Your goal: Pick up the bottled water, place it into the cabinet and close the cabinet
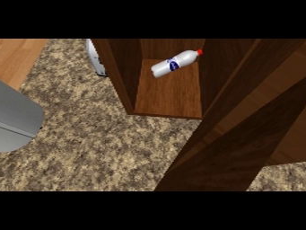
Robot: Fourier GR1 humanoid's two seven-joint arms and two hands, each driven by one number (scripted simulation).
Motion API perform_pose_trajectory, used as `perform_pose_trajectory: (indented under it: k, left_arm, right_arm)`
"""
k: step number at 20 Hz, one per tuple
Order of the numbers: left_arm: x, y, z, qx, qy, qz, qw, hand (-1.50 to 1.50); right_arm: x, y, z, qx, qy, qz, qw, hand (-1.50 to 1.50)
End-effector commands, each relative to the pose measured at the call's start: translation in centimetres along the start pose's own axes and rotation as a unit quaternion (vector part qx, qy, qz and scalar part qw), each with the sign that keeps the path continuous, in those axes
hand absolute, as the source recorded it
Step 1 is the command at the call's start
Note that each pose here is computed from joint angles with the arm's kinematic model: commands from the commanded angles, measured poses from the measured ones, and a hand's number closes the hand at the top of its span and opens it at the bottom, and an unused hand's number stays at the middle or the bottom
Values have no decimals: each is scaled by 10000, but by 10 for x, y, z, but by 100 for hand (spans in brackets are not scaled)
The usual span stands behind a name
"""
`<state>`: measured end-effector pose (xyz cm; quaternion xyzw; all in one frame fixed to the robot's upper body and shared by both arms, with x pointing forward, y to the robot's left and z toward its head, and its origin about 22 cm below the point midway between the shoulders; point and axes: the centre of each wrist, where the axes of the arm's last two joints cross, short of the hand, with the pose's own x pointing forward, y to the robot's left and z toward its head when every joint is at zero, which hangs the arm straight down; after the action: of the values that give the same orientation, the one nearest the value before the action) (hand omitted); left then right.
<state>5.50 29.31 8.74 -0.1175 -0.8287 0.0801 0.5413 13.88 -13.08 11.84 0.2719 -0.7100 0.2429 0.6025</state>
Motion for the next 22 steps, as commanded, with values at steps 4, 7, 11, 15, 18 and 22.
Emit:
perform_pose_trajectory:
  k: [4,7,11,15,18,22]
  left_arm:
    - [18,12,14,38,-136,204,9997,-150]
    - [32,27,20,139,-127,235,9995,-150]
    - [39,23,21,113,-221,237,9994,-150]
    - [45,46,34,279,-254,177,9991,-150]
    - [59,48,40,239,-289,200,9991,-150]
    - [69,53,31,237,-256,175,9992,-150]
  right_arm:
    - [8,-7,-69,-59,-131,-432,9990,150]
    - [23,-34,-88,-68,-148,-591,9981,150]
    - [23,-61,-126,-274,-292,-921,9949,150]
    - [15,-91,-142,-144,-146,-988,9949,150]
    - [17,-106,-158,-143,29,-1005,9948,150]
    - [25,-130,-180,-13,16,-916,9958,150]
